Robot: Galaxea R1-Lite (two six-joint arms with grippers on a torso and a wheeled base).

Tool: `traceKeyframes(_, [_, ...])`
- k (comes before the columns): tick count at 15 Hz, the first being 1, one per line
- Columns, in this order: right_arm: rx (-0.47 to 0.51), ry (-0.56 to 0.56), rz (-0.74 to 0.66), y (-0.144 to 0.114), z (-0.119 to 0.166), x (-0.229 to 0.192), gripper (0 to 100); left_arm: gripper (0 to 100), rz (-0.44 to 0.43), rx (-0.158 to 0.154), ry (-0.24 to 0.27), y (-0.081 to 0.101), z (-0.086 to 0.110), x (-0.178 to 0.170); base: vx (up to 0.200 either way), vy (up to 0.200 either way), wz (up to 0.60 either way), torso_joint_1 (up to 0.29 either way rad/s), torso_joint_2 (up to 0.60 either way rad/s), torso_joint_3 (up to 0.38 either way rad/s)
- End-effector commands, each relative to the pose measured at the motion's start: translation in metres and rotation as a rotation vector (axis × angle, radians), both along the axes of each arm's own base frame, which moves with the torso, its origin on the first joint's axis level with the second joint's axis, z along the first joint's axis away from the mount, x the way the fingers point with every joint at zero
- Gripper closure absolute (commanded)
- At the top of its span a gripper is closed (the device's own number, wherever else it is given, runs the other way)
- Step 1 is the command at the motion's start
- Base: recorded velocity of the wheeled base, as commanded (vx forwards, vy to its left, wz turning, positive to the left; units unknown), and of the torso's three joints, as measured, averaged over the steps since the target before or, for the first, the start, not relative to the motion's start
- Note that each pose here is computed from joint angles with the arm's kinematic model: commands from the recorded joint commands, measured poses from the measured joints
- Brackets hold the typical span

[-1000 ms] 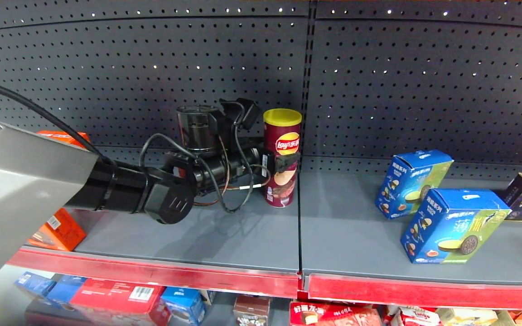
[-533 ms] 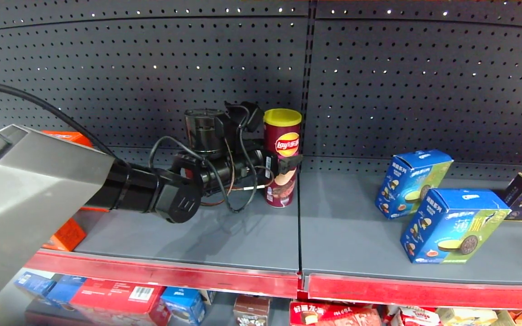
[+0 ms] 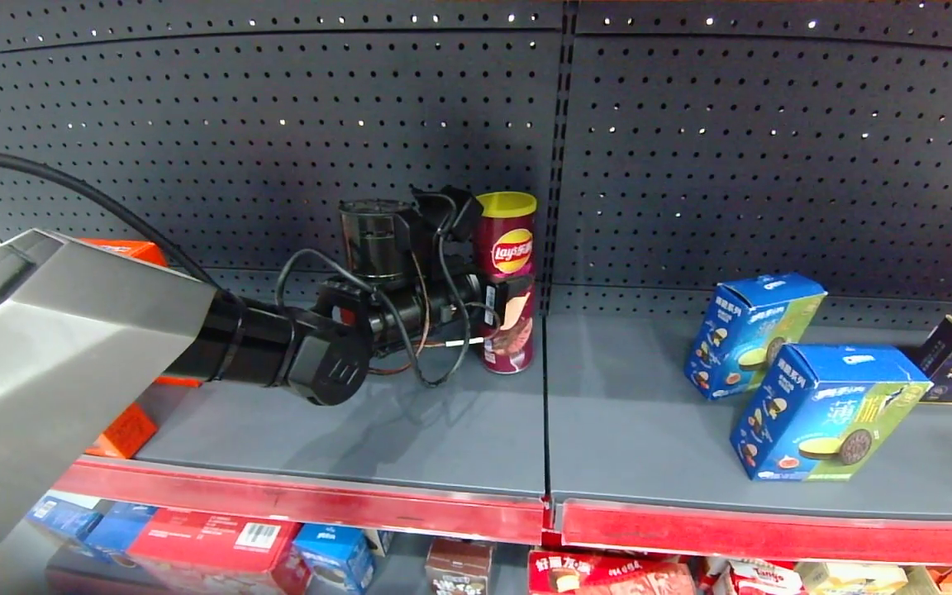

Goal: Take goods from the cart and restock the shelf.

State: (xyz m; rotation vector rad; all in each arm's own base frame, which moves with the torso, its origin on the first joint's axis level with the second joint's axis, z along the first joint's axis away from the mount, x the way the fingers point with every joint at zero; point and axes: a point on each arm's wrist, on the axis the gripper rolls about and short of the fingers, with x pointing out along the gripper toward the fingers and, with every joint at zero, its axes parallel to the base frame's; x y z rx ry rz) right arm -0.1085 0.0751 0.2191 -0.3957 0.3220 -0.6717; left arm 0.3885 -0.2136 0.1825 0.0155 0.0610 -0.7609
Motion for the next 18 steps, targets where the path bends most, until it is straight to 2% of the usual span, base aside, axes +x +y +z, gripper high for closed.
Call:
traceKeyframes(1, [-0.003, -0.002, 0.0, 0.0, 0.0, -0.001, 100, 100, 0.0, -0.001, -0.002, 0.0, 0.001, -0.001, 0.0, 0.0, 0.0, 0.0, 0.0, 0.0])
traceKeyframes(4, [-0.011, -0.015, 0.0, 0.002, 0.0, -0.003, 100, 100, -0.003, 0.003, 0.001, 0.002, 0.002, -0.006, 0.0, 0.0, 0.0, 0.0, 0.0, 0.0])
traceKeyframes(6, [-0.018, -0.024, 0.003, 0.005, -0.004, -0.007, 100, 100, -0.006, -0.006, -0.014, 0.009, 0.015, -0.017, 0.0, 0.0, 0.0, 0.0, 0.0, 0.0])
traceKeyframes(9, [-0.025, -0.035, 0.006, 0.008, -0.006, -0.012, 100, 100, -0.019, -0.003, -0.01, 0.018, 0.023, -0.036, 0.0, 0.0, 0.0, 0.0, 0.0, 0.0])
traceKeyframes(14, [-0.034, -0.053, 0.034, 0.015, -0.007, -0.022, 100, 100, -0.02, -0.001, -0.014, 0.043, 0.042, -0.084, 0.0, 0.0, 0.0, 0.0, 0.0, 0.0])
traceKeyframes(15, [-0.044, -0.067, 0.035, 0.017, -0.01, -0.026, 100, 100, -0.02, 0.006, -0.003, 0.052, 0.042, -0.102, 0.0, 0.0, 0.0, 0.0, 0.0, 0.0])
traceKeyframes(18, [-0.05, -0.074, 0.034, 0.024, -0.013, -0.034, 100, 100, -0.01, 0.044, 0.013, 0.066, 0.035, -0.129, 0.0, 0.0, 0.0, 0.0, 0.0, 0.0])
